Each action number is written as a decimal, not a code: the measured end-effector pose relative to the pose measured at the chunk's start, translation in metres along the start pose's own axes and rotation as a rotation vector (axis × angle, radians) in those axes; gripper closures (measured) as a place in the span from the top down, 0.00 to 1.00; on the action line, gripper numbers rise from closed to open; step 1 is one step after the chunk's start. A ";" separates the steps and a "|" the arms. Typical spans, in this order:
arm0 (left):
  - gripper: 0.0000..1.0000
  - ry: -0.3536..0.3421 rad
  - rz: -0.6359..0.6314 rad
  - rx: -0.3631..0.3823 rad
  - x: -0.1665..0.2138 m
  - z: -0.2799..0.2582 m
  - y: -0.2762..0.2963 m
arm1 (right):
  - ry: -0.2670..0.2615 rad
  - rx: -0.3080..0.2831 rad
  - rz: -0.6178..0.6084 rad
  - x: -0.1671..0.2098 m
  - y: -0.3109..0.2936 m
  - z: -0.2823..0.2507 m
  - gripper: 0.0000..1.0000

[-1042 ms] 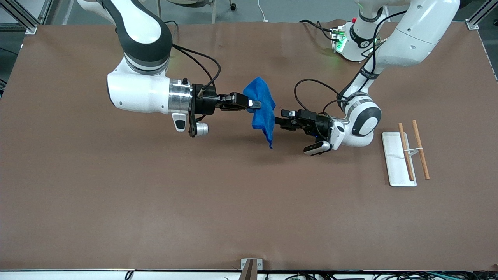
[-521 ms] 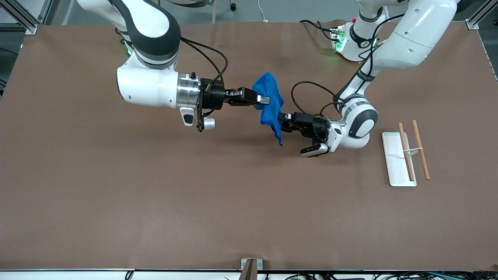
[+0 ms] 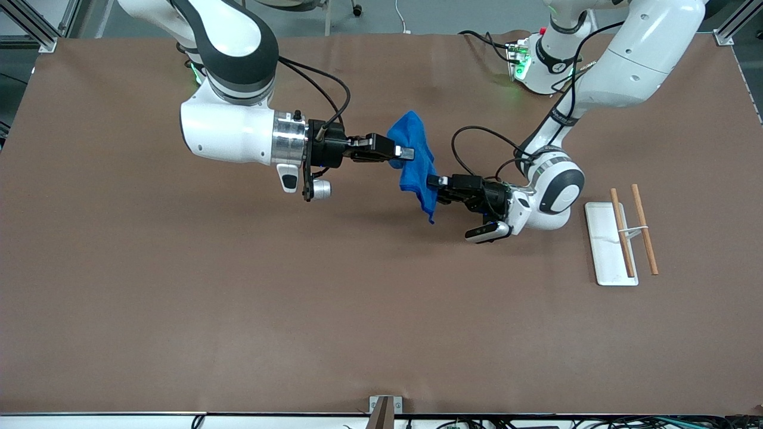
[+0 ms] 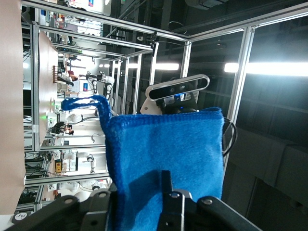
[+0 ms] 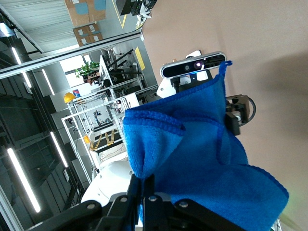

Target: Right arm passes towel to left arm to hang

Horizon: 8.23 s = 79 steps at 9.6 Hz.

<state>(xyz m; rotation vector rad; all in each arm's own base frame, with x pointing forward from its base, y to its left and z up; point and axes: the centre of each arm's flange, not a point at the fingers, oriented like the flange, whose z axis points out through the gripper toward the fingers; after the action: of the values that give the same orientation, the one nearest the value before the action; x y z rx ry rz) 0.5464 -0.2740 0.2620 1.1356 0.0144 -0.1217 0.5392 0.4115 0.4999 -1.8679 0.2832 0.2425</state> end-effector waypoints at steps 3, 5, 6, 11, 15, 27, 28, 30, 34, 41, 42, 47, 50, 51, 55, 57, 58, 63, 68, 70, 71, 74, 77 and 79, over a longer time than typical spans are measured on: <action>0.02 0.018 0.012 -0.006 0.005 -0.011 0.007 | 0.000 -0.001 0.002 0.001 0.001 0.000 0.07; 0.02 0.032 0.008 -0.009 0.013 -0.022 0.019 | 0.007 -0.026 -0.002 0.007 0.010 -0.001 0.18; 0.02 0.028 -0.024 0.003 0.018 -0.031 0.033 | 0.004 -0.073 -0.017 0.013 0.021 -0.005 0.31; 0.02 0.036 -0.257 0.201 0.035 -0.085 0.121 | 0.024 -0.751 -0.053 0.054 0.069 -0.149 1.00; 0.02 0.133 -0.456 0.592 0.026 -0.095 0.181 | 0.321 -1.101 -0.010 0.082 0.084 -0.328 1.00; 0.02 0.497 -0.661 1.393 -0.002 -0.301 0.290 | 0.368 -1.219 -0.183 -0.007 -0.005 -0.511 1.00; 0.02 0.491 -0.625 1.447 0.004 -0.312 0.298 | 0.369 -1.219 -0.183 -0.005 -0.004 -0.510 1.00; 0.02 0.465 -0.537 1.568 0.018 -0.329 0.316 | 0.367 -1.219 -0.183 -0.004 -0.003 -0.510 1.00; 0.02 0.361 -0.407 1.666 0.027 -0.372 0.327 | 0.312 -1.231 -0.215 -0.006 0.000 -0.510 1.00; 0.02 0.311 -0.371 1.659 0.006 -0.442 0.323 | 0.328 -1.232 -0.238 -0.004 -0.003 -0.512 1.00; 0.02 0.299 -0.384 1.644 0.002 -0.456 0.313 | 0.339 -1.232 -0.244 -0.004 -0.004 -0.513 1.00; 0.42 0.223 -0.394 1.664 -0.006 -0.488 0.290 | 0.346 -1.231 -0.233 -0.004 -0.001 -0.520 1.00; 0.84 0.195 -0.317 1.675 -0.004 -0.489 0.307 | 0.345 -1.231 -0.231 -0.004 -0.001 -0.521 1.00; 0.99 0.230 -0.311 1.680 0.004 -0.476 0.318 | 0.346 -1.231 -0.230 -0.004 0.000 -0.521 1.00; 1.00 0.381 -0.352 1.692 0.031 -0.334 0.371 | 0.353 -1.229 -0.214 -0.003 0.004 -0.530 1.00; 1.00 0.407 -0.330 1.719 0.028 -0.258 0.396 | 0.358 -1.227 -0.208 -0.003 0.006 -0.534 1.00; 1.00 0.403 -0.317 1.741 0.025 -0.226 0.404 | 0.359 -1.227 -0.208 -0.003 0.006 -0.534 1.00; 1.00 0.366 -0.182 1.879 0.002 -0.125 0.436 | 0.360 -1.227 -0.209 -0.003 0.005 -0.534 1.00; 1.00 0.257 -0.013 2.014 -0.042 -0.057 0.483 | 0.360 -1.227 -0.204 -0.003 0.007 -0.536 1.00; 1.00 0.187 0.031 2.048 -0.065 -0.035 0.487 | 0.360 -1.226 -0.203 -0.003 0.007 -0.536 1.00; 1.00 0.159 0.034 2.055 -0.074 -0.033 0.483 | 0.360 -1.226 -0.203 -0.003 0.007 -0.536 1.00; 1.00 0.109 0.015 2.052 -0.089 -0.030 0.466 | 0.361 -1.226 -0.203 -0.003 0.007 -0.536 1.00; 1.00 0.108 -0.003 2.035 -0.100 -0.035 0.462 | 0.361 -1.225 -0.203 -0.003 0.007 -0.536 1.00; 1.00 0.090 0.008 2.037 -0.101 -0.028 0.458 | 0.361 -1.225 -0.203 -0.003 0.007 -0.536 1.00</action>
<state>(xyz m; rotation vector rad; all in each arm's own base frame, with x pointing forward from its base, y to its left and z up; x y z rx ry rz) 0.4955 -0.0495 0.6712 3.1742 -0.0498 -0.0411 0.5476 -0.1007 0.6588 -3.1414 0.1873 -0.1168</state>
